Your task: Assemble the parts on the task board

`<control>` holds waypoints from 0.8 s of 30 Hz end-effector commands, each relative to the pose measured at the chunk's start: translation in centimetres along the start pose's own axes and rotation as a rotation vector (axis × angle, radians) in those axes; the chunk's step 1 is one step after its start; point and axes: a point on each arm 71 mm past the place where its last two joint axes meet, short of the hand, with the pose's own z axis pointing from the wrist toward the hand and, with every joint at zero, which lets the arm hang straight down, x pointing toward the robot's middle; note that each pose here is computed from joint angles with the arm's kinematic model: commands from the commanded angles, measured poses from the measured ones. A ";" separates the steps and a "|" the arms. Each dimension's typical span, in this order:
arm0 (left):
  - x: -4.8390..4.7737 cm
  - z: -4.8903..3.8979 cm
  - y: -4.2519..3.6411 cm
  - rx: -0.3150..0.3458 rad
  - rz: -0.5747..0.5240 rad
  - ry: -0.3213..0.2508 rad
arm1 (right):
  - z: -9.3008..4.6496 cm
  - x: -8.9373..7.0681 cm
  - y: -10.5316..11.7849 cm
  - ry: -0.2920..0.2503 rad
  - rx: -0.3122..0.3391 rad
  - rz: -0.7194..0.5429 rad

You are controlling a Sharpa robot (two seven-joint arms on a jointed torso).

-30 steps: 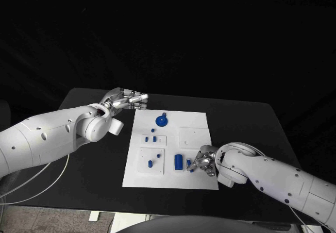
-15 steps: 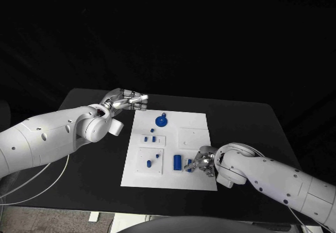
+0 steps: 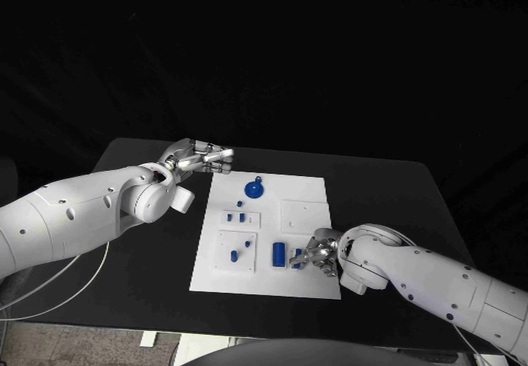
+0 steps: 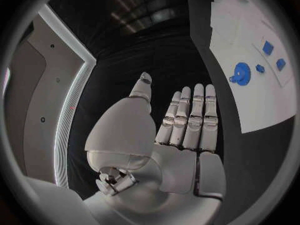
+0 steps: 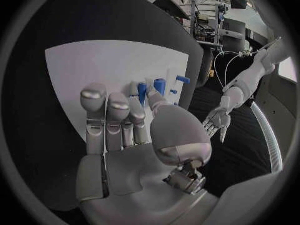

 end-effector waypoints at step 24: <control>0.18 0.03 -0.02 0.001 -0.005 0.014 | -0.1 0.1 0.6 -0.015 -0.048 -0.029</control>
